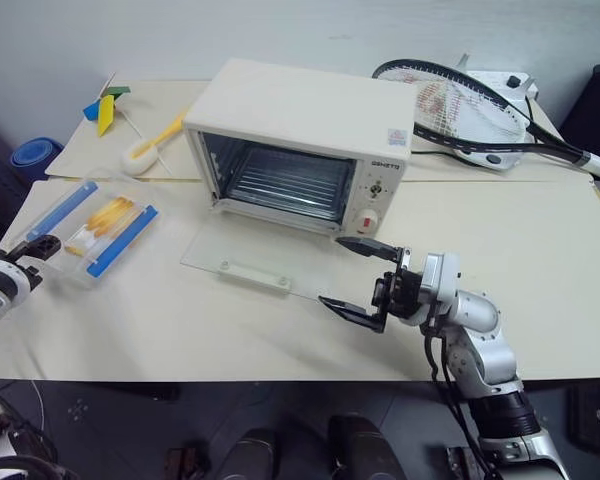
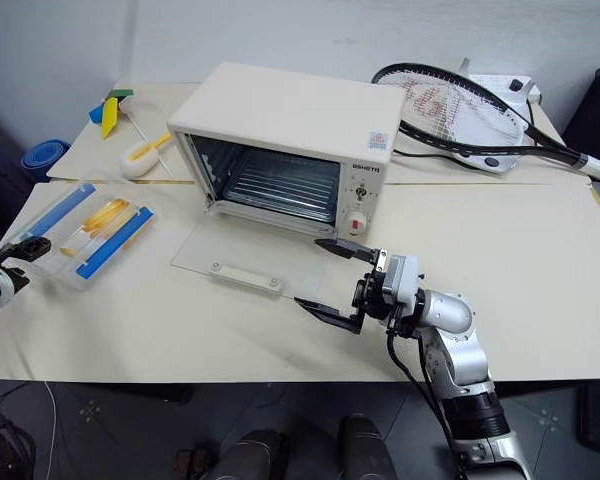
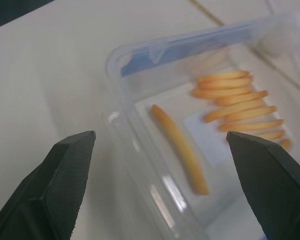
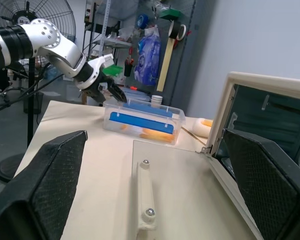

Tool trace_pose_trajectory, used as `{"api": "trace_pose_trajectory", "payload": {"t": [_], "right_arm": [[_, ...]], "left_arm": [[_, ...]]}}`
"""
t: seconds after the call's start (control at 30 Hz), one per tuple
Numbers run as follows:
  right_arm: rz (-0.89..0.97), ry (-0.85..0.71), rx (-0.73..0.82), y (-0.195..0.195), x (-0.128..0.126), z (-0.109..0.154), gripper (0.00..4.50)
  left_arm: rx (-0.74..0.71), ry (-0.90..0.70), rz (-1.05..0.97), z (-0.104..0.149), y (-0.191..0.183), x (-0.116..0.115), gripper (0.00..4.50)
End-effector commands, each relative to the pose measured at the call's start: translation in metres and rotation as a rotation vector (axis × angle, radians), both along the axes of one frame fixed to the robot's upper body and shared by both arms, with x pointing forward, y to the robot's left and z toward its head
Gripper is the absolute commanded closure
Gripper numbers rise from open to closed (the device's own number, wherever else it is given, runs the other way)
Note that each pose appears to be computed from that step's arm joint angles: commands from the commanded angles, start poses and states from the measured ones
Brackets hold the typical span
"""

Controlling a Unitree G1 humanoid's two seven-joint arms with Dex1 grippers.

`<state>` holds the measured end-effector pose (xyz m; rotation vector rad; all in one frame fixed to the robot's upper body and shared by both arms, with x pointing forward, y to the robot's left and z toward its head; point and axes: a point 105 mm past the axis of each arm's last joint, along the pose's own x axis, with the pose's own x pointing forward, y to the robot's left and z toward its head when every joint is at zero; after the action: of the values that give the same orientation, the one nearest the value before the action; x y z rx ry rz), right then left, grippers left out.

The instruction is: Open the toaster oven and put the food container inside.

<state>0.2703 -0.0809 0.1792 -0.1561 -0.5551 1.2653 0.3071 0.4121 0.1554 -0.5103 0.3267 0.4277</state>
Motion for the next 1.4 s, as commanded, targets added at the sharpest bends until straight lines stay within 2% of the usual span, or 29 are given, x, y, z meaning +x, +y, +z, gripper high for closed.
{"api": "trace_pose_trajectory", "payload": {"t": [0.03, 0.1, 0.27, 0.4, 0.47, 0.6, 0.7, 0.8, 1.07, 1.17, 1.27, 1.4], "right_arm": [[-0.019, -0.062, 0.019, 0.0, -0.005, 0.011, 0.0], [-0.034, -0.068, 0.019, -0.001, -0.005, 0.011, 0.0], [-0.055, -0.074, 0.02, -0.001, -0.004, 0.012, 0.0], [-0.061, -0.078, 0.014, -0.002, -0.003, 0.011, 0.0], [-0.064, -0.08, 0.011, -0.002, -0.003, 0.011, 0.0], [-0.07, -0.078, -0.005, -0.004, -0.002, 0.01, 0.0], [-0.081, -0.074, -0.016, -0.007, -0.001, 0.009, 0.0], [-0.11, -0.063, -0.028, -0.013, 0.0, 0.006, 0.0], [-0.158, -0.047, -0.037, -0.019, -0.008, 0.0, 0.0], [-0.175, -0.046, -0.035, -0.019, -0.01, -0.001, 0.0], [-0.203, -0.049, -0.031, -0.021, -0.012, -0.001, 0.0], [-0.232, -0.045, -0.02, -0.022, -0.015, -0.002, 0.0]], "left_arm": [[0.049, -0.017, 0.028, 0.014, 0.015, -0.002, 0.9], [0.048, -0.019, 0.036, 0.017, 0.02, -0.004, 1.39], [0.059, -0.001, 0.036, 0.018, 0.031, -0.006, 2.95], [0.08, -0.031, 0.032, 0.034, 0.043, -0.005, 4.04], [0.088, -0.055, -0.013, 0.045, 0.042, -0.003, 4.36], [0.211, -0.06, -0.188, 0.075, 0.03, 0.003, 4.37], [0.251, -0.061, -0.371, 0.092, 0.001, 0.011, 4.37], [0.283, -0.055, -0.597, 0.102, -0.05, 0.026, 4.37], [0.285, -0.102, -0.899, 0.103, -0.16, 0.071, 4.37], [0.296, -0.082, -0.964, 0.093, -0.183, 0.079, 4.37], [0.333, -0.045, -0.959, 0.081, -0.188, 0.091, 4.37], [0.305, -0.101, -0.955, 0.087, -0.198, 0.102, 3.11]]}}
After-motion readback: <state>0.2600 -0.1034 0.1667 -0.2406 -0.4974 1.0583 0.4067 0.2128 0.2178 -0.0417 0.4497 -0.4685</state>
